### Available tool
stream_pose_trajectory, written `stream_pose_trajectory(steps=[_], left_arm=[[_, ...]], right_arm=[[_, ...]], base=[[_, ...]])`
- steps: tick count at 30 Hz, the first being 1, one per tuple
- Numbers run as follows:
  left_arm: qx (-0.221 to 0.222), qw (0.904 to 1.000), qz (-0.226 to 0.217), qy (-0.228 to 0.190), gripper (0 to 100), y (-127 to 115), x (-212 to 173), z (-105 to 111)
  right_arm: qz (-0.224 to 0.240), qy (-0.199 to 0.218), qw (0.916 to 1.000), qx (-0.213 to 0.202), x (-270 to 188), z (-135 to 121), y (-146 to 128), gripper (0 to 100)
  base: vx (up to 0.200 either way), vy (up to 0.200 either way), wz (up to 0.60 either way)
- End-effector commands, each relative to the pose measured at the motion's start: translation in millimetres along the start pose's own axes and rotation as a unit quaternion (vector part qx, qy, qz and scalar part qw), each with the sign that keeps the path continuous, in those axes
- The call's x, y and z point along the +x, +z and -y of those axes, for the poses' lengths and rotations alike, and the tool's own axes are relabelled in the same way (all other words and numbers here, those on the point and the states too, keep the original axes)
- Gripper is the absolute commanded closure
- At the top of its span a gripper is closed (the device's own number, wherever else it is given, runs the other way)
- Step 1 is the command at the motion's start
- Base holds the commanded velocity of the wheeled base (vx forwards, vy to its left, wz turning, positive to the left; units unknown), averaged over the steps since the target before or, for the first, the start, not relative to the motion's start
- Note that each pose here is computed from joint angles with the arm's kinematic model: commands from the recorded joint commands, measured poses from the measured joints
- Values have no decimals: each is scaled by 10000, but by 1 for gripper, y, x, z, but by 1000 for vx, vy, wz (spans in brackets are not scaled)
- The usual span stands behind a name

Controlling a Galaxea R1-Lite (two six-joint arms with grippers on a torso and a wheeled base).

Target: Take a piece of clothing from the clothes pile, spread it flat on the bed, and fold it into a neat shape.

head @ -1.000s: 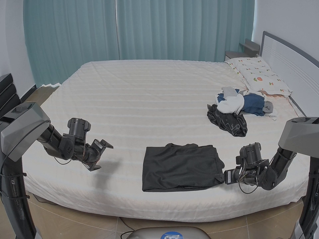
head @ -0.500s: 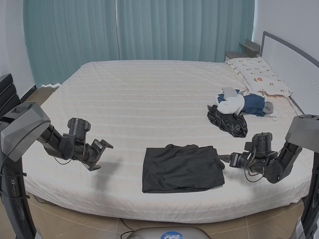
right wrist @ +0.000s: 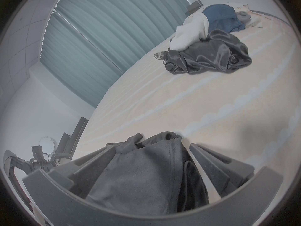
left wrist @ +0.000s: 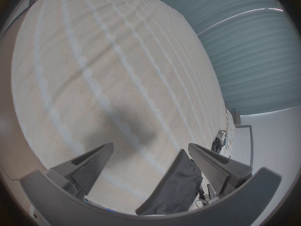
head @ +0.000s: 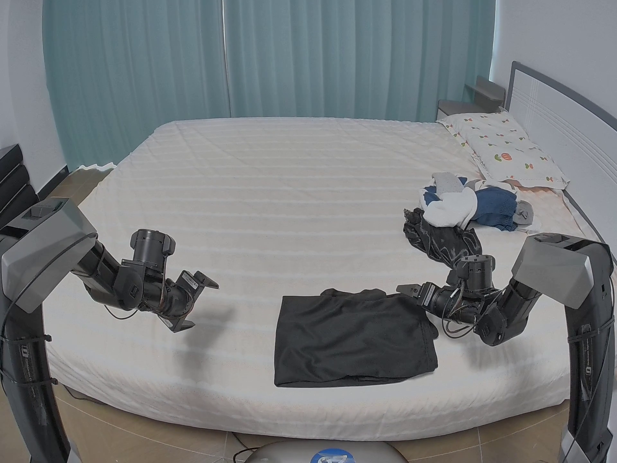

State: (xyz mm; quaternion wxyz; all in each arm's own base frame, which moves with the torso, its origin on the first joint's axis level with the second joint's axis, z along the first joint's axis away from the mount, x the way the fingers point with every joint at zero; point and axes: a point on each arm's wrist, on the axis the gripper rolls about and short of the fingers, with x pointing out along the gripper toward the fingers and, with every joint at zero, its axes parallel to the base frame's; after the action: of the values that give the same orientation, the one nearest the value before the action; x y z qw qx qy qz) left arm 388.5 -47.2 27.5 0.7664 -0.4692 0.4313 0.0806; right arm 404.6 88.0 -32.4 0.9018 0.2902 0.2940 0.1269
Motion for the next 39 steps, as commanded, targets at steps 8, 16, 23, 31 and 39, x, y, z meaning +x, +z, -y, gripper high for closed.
stream_pose_trajectory(steps=[8,16,23,31,39], left_arm=[[6,10000,-9,16,0,-1,1,-1],[12,10000,-14,15,0,-1,1,0],[20,10000,-14,15,0,-1,1,0],[18,10000,-17,21,0,-1,1,-1],[24,10000,-22,20,0,-2,2,0]], right_arm=[[3,-6,9996,282,17,10,-4,100],[184,-31,9984,531,15,16,8,100],[292,-83,9970,718,12,22,15,100],[322,-103,9961,810,12,24,16,100],[392,-103,9959,807,12,26,17,0]], base=[[0,0,0],[0,0,0],[0,0,0],[0,0,0],[0,0,0]])
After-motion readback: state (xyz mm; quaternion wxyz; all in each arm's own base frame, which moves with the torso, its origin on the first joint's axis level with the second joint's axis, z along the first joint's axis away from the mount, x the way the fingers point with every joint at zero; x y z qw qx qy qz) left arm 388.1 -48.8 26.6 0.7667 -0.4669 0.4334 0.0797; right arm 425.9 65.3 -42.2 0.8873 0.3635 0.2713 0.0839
